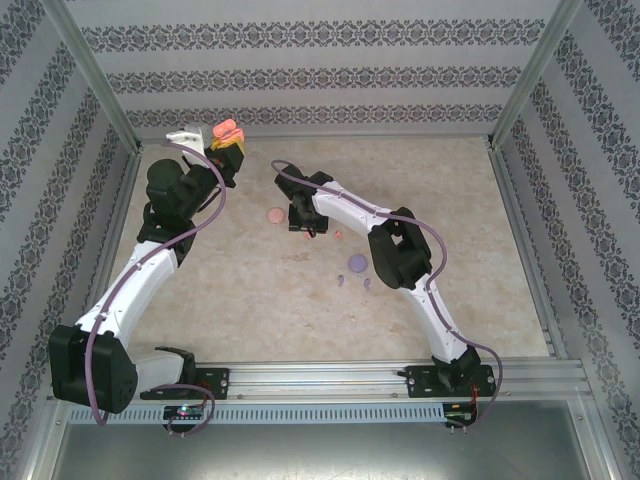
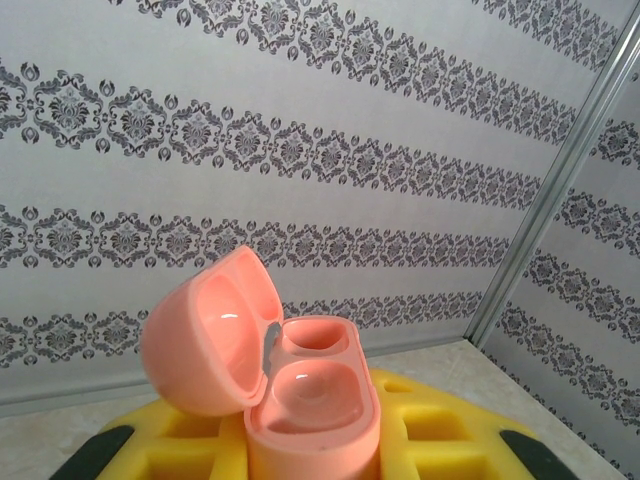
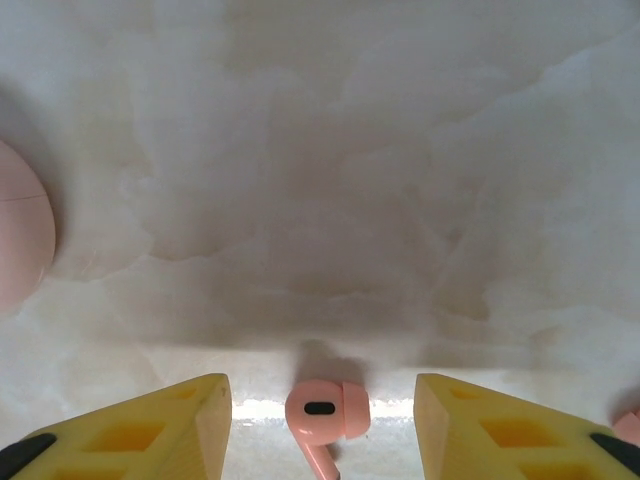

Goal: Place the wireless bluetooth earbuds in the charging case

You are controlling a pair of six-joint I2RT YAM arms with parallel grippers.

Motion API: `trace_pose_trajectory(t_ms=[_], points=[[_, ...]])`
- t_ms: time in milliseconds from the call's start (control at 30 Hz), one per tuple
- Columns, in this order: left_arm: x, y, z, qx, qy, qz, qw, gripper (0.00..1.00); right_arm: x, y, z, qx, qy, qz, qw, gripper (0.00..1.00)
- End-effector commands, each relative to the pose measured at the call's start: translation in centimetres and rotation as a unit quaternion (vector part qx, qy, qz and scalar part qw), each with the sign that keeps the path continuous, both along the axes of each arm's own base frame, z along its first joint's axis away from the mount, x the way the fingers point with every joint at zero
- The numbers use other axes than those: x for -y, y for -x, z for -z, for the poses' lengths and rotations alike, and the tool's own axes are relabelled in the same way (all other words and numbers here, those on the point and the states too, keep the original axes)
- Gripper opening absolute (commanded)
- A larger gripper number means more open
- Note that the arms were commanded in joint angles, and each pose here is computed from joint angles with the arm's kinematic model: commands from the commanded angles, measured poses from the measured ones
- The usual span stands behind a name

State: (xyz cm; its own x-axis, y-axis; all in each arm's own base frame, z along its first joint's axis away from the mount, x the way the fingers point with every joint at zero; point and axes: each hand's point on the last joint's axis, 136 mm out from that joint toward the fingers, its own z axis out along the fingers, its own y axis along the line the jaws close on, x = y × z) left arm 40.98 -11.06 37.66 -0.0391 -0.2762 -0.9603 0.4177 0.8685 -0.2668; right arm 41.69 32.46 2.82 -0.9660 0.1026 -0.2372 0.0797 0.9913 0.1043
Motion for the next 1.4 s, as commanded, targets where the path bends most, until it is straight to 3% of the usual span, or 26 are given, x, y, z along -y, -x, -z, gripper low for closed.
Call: trace_pose_trajectory(t_ms=[0,833,1367], points=[[0.4,0.2,-1.0,0.022,0.008,0.008,1.000,0.00,-0.2,0.2,0.5,-0.002,0.017,0.007,1.000,0.51],[0.4,0.1,-0.2,0.015,0.009,0.009,1.000,0.00,-0.5,0.9,2.2,-0.015,0.028,0.013,0.999,0.43],[0.2,-0.6,0.5,0.006,-0.001,-0.004,1.000,0.00,-0.8,0.1,0.1,0.009,-0.007,0.023,1.000,0.29]])
